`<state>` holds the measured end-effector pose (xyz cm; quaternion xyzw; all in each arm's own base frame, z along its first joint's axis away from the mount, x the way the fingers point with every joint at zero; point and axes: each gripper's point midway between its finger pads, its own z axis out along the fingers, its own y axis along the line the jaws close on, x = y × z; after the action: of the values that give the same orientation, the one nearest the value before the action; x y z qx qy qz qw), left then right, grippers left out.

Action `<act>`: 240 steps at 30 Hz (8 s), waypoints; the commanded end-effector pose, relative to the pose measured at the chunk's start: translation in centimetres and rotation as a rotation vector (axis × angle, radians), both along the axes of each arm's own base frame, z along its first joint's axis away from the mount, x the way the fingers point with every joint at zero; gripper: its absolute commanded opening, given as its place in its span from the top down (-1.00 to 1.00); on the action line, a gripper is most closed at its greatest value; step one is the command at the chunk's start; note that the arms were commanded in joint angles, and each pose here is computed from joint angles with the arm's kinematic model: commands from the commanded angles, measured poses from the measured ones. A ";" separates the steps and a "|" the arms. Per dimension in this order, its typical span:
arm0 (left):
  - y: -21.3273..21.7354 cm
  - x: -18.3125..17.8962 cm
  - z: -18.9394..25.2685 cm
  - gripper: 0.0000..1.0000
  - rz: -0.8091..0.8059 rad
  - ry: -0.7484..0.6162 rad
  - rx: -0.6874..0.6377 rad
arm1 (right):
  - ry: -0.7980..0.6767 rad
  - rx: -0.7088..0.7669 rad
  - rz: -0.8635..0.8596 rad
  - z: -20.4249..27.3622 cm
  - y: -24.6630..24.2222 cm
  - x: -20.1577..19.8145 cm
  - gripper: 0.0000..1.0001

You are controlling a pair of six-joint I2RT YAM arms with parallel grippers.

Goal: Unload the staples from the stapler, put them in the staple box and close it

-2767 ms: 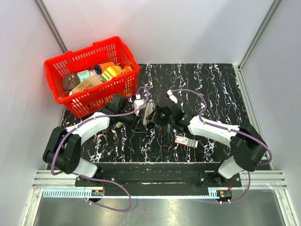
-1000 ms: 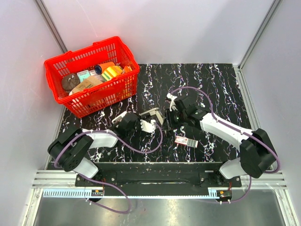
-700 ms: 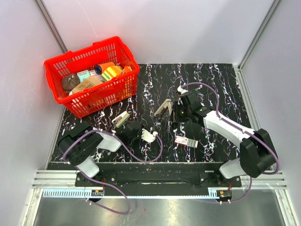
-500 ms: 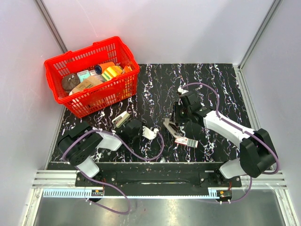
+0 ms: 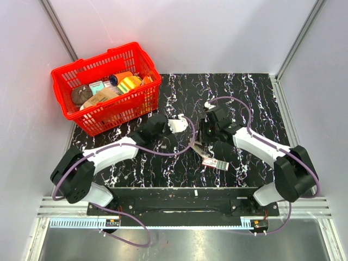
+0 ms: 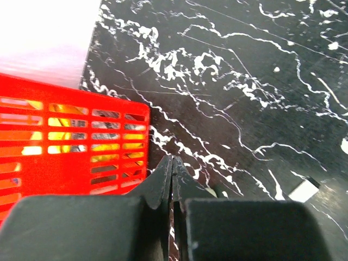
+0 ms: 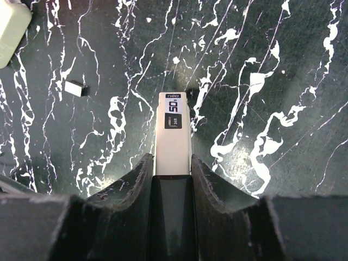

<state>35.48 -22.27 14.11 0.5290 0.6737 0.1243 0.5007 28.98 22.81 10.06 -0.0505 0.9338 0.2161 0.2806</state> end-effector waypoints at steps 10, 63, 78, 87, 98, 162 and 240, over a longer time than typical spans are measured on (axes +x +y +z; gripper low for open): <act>0.2 -5.1 0.4 -0.35 -0.008 0.356 -0.190 | -0.261 -0.066 -0.178 1.9 2.0 11.7 1.00; 18.5 -10.6 5.2 -0.96 0.479 0.504 -0.445 | -0.395 -0.286 0.635 -3.0 16.2 0.9 -0.57; 18.6 -10.3 3.8 -0.98 0.508 0.540 -0.458 | -0.373 -0.270 0.683 -6.1 17.8 1.0 -0.38; 18.8 -10.6 3.3 -0.98 0.516 0.546 -0.453 | -0.361 -0.271 0.703 -6.6 18.7 0.8 -0.14; 19.0 -10.8 3.1 -0.98 0.520 0.543 -0.450 | -0.325 -0.295 0.701 -7.4 18.4 0.0 0.40; 19.6 -12.3 0.8 -0.98 0.512 0.555 -0.390 | -0.063 -0.345 -0.655 -6.9 -8.6 -10.3 0.63; 0.8 -9.5 -2.8 -0.97 -0.074 0.642 -0.175 | 0.104 -0.183 -0.999 -7.6 -14.3 -7.4 -0.29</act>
<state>25.08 -20.87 10.00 0.5121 0.8038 -0.1251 0.2757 19.78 7.64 1.88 0.3647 0.8853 -0.0469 0.2847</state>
